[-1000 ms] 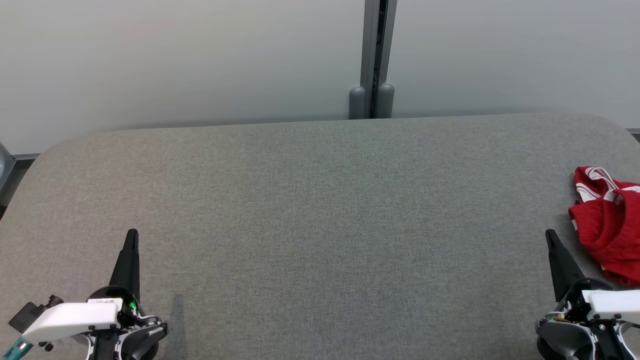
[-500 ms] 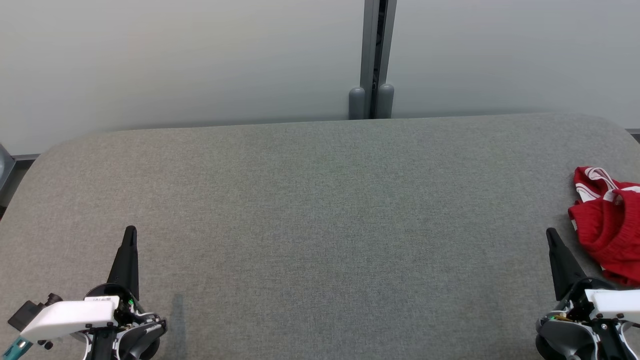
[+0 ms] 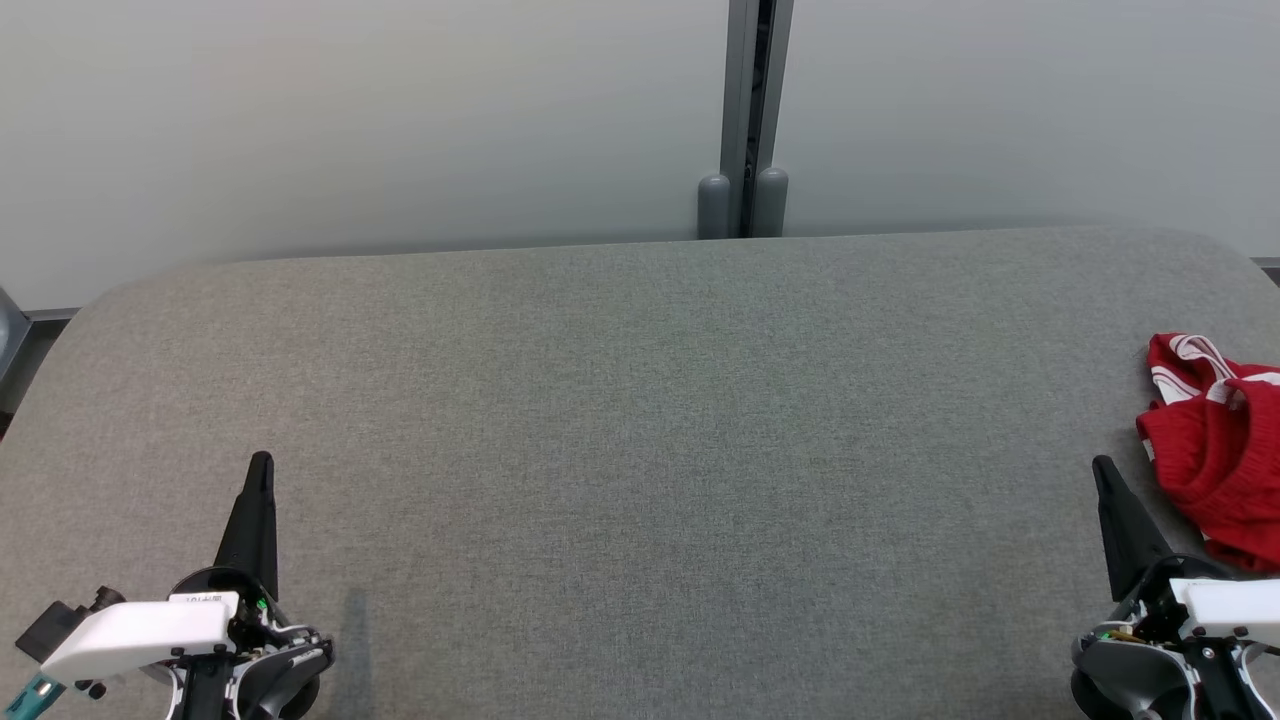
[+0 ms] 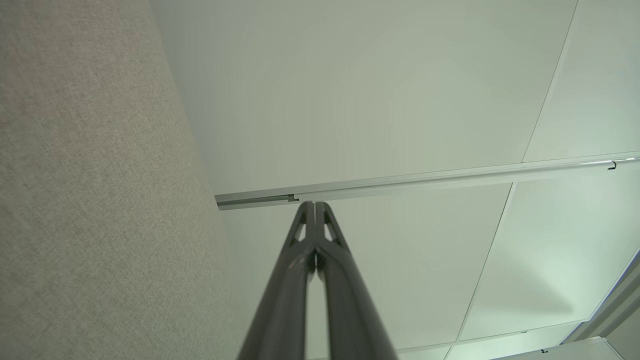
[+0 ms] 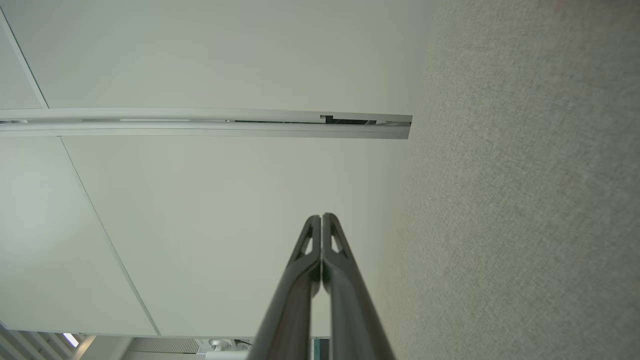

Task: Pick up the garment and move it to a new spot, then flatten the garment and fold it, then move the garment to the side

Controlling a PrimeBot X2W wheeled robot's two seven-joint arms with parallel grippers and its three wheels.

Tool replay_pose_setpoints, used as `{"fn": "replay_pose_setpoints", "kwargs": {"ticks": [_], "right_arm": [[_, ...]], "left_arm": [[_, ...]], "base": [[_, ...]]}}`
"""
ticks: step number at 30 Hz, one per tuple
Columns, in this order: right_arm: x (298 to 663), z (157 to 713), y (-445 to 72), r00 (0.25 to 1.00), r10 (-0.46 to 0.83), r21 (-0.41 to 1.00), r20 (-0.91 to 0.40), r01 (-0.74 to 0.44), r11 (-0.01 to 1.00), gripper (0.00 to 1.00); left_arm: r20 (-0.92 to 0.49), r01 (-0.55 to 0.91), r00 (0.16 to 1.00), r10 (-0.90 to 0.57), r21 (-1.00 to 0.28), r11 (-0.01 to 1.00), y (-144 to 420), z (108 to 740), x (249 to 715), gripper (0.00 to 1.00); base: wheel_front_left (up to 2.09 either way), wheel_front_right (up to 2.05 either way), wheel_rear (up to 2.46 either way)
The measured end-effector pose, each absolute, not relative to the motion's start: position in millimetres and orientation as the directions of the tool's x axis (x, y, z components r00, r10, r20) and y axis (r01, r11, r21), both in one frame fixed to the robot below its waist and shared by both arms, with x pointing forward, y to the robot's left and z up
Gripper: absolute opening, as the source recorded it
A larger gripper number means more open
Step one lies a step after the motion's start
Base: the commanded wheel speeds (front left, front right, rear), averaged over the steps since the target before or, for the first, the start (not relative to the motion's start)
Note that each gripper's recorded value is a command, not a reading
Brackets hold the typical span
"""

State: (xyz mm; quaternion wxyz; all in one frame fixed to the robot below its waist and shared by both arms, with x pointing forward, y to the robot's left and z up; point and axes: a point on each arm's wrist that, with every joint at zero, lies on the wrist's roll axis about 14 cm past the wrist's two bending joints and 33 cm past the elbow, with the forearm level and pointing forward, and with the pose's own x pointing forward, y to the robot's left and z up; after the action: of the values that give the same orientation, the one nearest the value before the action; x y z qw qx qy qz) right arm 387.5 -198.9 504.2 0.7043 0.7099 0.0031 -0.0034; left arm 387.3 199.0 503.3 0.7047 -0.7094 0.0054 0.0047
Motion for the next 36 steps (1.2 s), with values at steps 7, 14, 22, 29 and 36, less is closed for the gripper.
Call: {"fn": "replay_pose_setpoints", "kwargs": {"ticks": [7,14,22,29,36], "right_arm": [[387.5,504.2,-199.0,1.0,0.0,1.0,-0.009,0.009,-0.008,0.0],[387.5,504.2,-198.9,1.0,0.0,1.0,-0.009,0.009,-0.008,0.0],[387.5,504.2,-199.0,1.0,0.0,1.0,-0.009,0.009,-0.008,0.0],[387.5,504.1,-199.0,1.0,0.0,1.0,-0.009,0.009,-0.008,0.0],[387.6,504.2,-199.0,1.0,0.0,1.0,-0.009,0.009,-0.008,0.0]], "left_arm": [[-0.014,-0.014,1.0,-0.001,-1.0,-0.007,198.9,503.4,387.3,0.0],[-0.014,-0.014,1.0,-0.001,-1.0,-0.007,198.9,503.4,387.3,0.0],[-0.014,-0.014,1.0,-0.001,-1.0,-0.007,198.9,503.4,387.3,0.0],[-0.014,-0.014,1.0,-0.001,-1.0,-0.007,198.9,503.3,387.3,0.0],[-0.014,-0.014,1.0,-0.001,-1.0,-0.007,198.9,503.3,387.3,0.0]], "base": [[0.0,0.0,0.0],[0.0,0.0,0.0],[0.0,0.0,0.0],[0.0,0.0,0.0],[0.0,0.0,0.0]]}}
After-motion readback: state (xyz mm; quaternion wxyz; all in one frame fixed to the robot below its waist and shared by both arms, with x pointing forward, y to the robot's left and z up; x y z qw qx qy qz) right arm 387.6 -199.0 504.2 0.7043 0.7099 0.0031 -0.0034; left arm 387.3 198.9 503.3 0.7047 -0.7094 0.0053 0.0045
